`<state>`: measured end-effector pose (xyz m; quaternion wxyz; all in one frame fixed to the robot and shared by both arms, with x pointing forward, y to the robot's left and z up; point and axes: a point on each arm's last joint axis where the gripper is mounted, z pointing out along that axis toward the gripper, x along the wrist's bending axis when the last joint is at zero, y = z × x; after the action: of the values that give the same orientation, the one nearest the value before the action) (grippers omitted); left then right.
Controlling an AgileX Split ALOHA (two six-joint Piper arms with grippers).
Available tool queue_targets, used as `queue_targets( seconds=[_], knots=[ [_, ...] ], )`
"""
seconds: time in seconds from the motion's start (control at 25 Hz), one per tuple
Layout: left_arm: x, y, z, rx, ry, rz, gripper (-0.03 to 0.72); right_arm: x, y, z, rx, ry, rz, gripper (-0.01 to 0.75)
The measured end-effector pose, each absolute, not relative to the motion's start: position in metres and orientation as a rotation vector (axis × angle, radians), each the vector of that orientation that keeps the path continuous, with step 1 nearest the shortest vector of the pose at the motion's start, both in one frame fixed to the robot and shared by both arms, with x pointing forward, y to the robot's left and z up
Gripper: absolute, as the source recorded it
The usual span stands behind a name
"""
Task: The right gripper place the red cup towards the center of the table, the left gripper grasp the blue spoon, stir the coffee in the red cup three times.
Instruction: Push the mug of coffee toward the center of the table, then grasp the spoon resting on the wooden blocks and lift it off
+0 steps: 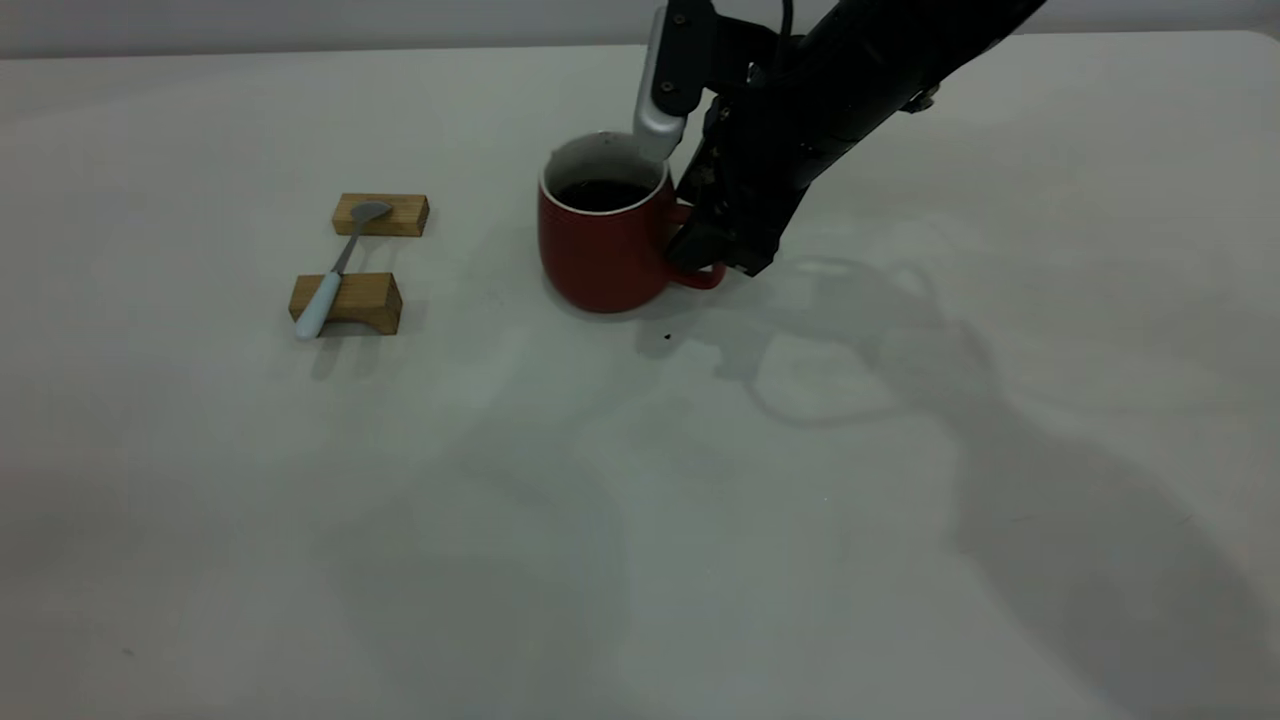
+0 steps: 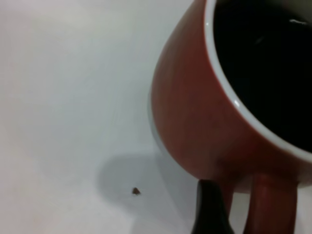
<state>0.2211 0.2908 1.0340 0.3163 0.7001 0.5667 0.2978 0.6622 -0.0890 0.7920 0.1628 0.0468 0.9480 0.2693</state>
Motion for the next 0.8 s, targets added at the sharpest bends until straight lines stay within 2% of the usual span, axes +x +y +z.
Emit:
queue_targets(
  seconds=[0.16,0.4,0.52,0.68,0.8],
  knots=[
    [0.221,0.291,1.034,1.843,1.492,0.784,0.575,0.663,-0.098,0.805,0.249,2.713,0.820,0.541],
    [0.221,0.291,1.034,1.843,1.492,0.784,0.575,0.642,-0.148,0.869,0.863,2.641,0.940,0.541],
    [0.221,0.291,1.034,1.843,1.492,0.784,0.575,0.611,-0.162,0.918,1.291,2.489,1.030,0.541],
    [0.221,0.291,1.034,1.843,1.492,0.784,0.575,0.560,-0.180,0.975,1.608,2.315,1.051,0.541],
    [0.221,0.291,1.034,1.843,1.492,0.784,0.575,0.520,-0.198,0.987,1.768,2.335,0.901,0.541]
  ],
)
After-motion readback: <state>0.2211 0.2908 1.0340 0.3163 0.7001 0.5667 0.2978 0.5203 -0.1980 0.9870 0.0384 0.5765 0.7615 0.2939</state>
